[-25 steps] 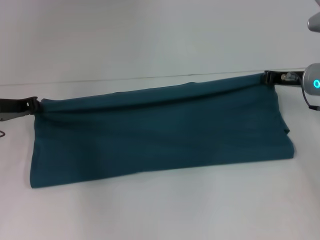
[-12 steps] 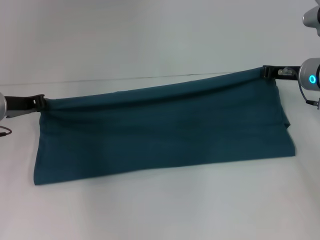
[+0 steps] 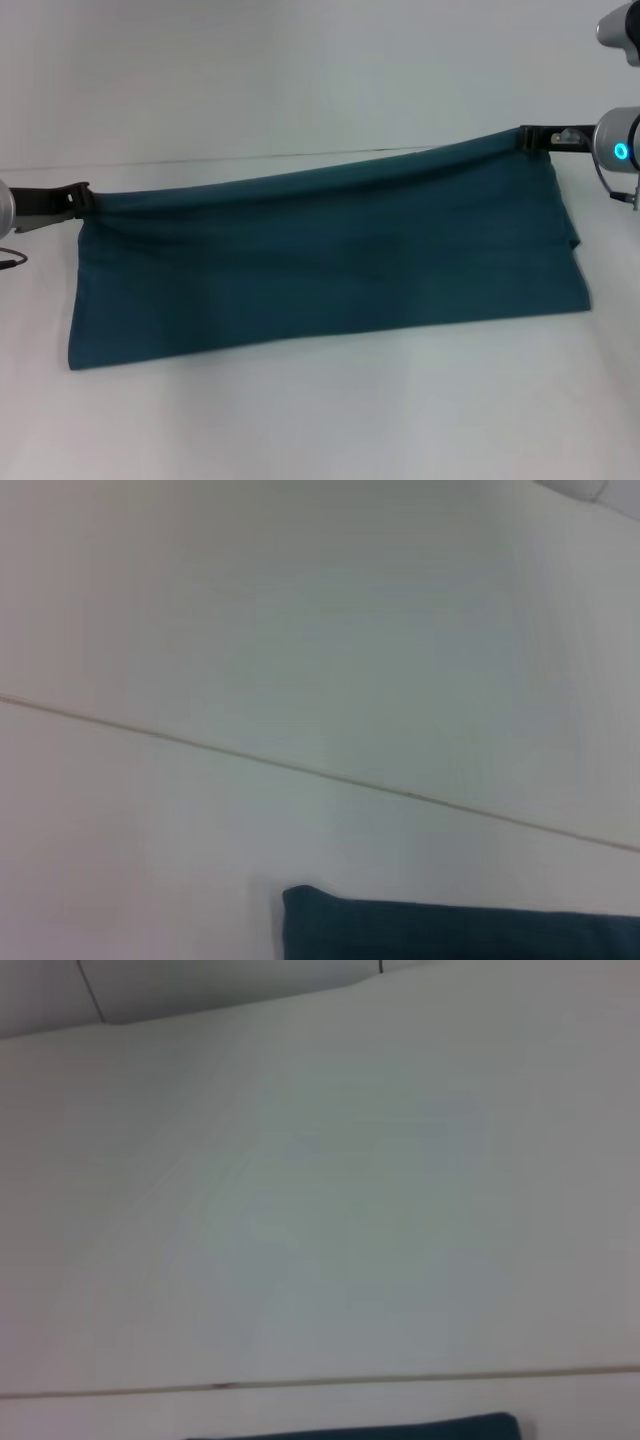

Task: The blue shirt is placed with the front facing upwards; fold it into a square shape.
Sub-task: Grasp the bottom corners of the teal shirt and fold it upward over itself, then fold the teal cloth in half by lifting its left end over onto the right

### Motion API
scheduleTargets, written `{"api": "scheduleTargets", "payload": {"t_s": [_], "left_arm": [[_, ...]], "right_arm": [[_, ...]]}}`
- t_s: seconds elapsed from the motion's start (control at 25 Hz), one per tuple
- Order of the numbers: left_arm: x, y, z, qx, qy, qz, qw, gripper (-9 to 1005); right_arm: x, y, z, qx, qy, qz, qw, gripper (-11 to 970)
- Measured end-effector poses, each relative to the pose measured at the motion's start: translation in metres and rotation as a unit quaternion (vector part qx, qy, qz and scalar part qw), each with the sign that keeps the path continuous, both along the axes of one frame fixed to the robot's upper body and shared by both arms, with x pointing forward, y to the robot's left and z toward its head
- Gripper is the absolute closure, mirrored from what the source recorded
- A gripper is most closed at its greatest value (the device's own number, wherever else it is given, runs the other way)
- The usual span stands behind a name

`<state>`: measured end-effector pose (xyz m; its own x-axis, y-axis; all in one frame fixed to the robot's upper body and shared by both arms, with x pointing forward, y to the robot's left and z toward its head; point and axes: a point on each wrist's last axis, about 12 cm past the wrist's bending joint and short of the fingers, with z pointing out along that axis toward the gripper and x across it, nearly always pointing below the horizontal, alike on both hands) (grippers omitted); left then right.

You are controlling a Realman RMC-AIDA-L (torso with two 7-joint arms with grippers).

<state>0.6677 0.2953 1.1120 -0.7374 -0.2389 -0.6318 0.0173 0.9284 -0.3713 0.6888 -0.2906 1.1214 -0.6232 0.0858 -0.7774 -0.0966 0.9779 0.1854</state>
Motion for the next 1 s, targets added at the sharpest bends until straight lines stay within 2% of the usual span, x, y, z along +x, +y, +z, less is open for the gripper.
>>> {"api": "scheduleTargets", "payload": {"t_s": [0.12,0.32,0.4,0.56,0.64,0.76,0.8,0.88,1.0], "left_arm": [[0.000,0.002,0.000,-0.009,0.001,0.014,1.000,896],[0.000,0.004,0.000,-0.017,0.002,0.029,0.999,841],[0.000,0.003,-0.001,-0.019,0.003,0.031,0.999,766],[0.000,0.002,-0.001,-0.023,0.002,0.035,0.999,615],[0.000,0.003,-0.001,-0.025,0.001,0.038,0.999,377],[-0.002,0.008,0.002,-0.038,-0.001,0.045,0.998,358],[-0.005,0.013,0.004,-0.054,-0.005,0.052,0.997,352],[-0.007,0.015,0.006,-0.066,-0.009,0.054,0.996,339],[-0.019,0.024,0.010,-0.113,-0.020,0.054,0.992,338]], "right_arm": [[0.004,-0.005,0.008,-0.001,-0.005,-0.004,1.000,728],[0.016,-0.008,0.025,-0.008,-0.023,-0.004,1.000,720],[0.020,-0.006,0.031,-0.010,-0.028,-0.001,1.000,717],[0.021,-0.005,0.034,-0.019,-0.025,0.001,0.999,519],[0.021,-0.007,0.033,-0.020,-0.014,-0.001,1.000,427],[0.017,-0.014,0.038,0.004,0.008,0.009,1.000,298],[0.012,-0.022,0.044,0.038,0.019,0.019,0.999,255],[0.009,-0.024,0.045,0.054,0.021,0.024,0.998,231],[-0.009,-0.035,0.052,0.121,0.016,0.052,0.991,196]]}}
